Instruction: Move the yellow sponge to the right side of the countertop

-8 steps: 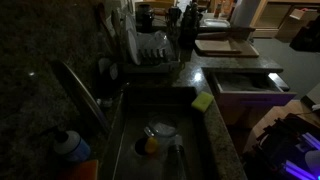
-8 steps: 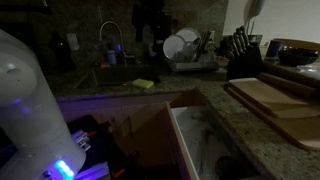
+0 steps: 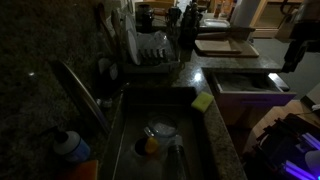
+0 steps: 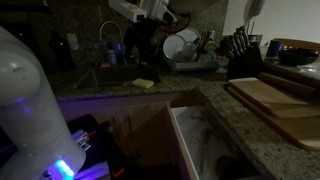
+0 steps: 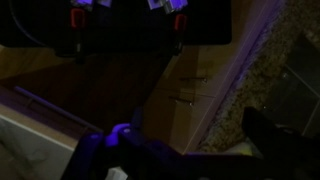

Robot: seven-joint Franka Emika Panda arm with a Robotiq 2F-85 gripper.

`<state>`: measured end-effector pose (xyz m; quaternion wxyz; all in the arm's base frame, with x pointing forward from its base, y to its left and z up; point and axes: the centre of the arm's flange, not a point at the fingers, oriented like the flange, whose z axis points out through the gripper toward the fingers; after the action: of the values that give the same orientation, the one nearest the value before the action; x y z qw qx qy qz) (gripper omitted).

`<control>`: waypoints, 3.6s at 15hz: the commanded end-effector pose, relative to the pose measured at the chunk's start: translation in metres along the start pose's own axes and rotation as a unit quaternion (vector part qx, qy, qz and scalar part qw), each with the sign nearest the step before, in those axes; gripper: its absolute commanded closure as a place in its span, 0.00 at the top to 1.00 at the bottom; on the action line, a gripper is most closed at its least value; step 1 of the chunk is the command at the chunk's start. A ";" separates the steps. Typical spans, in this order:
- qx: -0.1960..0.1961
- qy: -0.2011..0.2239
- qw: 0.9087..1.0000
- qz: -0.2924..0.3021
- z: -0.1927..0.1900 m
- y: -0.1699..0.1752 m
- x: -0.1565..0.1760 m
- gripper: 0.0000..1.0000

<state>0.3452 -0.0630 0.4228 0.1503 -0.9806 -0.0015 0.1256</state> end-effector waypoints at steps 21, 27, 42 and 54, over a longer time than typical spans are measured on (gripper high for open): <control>-0.199 0.097 0.974 0.046 0.155 -0.262 0.079 1.00; -0.168 0.076 0.978 0.100 0.182 -0.263 0.074 1.00; -0.038 0.181 0.905 0.382 0.166 -0.197 0.133 1.00; 0.001 0.195 0.826 0.529 0.192 -0.196 0.159 1.00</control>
<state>0.4508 0.1907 0.2740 0.0600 -0.8464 0.5292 0.0004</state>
